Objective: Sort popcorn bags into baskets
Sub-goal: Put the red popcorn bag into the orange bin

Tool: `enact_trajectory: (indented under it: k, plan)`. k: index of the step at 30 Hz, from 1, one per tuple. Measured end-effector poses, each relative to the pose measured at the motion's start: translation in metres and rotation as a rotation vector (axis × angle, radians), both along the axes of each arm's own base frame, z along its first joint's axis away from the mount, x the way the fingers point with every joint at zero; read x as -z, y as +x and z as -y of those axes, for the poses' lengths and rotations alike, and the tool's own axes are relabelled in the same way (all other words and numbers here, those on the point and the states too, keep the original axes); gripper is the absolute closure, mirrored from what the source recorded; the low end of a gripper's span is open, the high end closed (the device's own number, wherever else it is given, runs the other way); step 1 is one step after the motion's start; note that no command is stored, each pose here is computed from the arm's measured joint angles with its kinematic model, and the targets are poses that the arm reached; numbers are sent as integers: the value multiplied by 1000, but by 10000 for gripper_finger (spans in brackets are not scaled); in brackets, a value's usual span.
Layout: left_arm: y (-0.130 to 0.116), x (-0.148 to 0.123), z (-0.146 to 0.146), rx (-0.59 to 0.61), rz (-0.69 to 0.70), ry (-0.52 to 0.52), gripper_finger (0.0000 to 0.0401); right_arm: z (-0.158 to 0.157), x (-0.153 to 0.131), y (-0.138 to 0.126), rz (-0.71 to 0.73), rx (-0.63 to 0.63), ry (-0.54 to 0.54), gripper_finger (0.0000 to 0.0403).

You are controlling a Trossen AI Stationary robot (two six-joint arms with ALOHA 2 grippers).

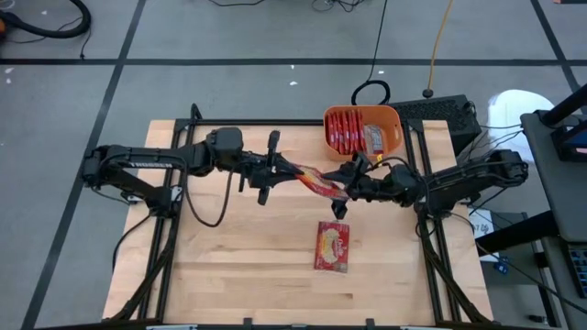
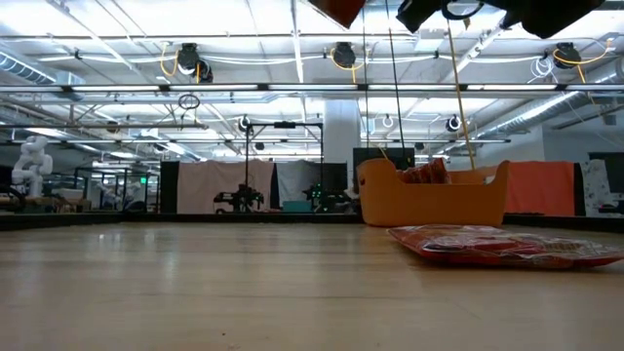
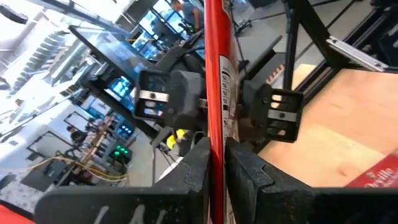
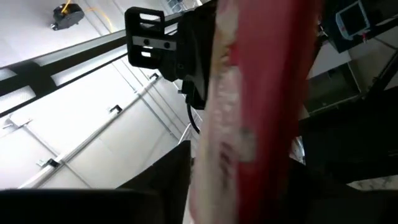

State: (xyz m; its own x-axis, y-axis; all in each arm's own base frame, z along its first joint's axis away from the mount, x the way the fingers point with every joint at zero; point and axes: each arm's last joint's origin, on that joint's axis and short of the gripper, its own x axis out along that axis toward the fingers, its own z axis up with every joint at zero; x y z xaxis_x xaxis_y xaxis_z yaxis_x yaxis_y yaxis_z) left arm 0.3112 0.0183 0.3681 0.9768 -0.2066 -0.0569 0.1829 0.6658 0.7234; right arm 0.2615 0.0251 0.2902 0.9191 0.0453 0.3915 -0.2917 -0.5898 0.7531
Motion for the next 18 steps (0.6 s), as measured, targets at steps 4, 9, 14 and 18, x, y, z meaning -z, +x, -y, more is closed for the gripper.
enact_trajectory:
  k: [4, 9, 14, 18]
  plan:
    - [4, 3, 0, -9, -15, -26, 356, 4, 0, 0, 1, 22, -19, 273]
    - [7, 6, 2, -6, -33, -84, 355, 5, 0, 1, 0, 37, -47, 304]
    - [7, 7, 3, -10, -45, -109, 354, 5, 0, 1, -1, 46, -71, 333]
    - [7, 7, 2, -40, -57, -172, 341, 5, 1, 1, -5, 50, -77, 349]
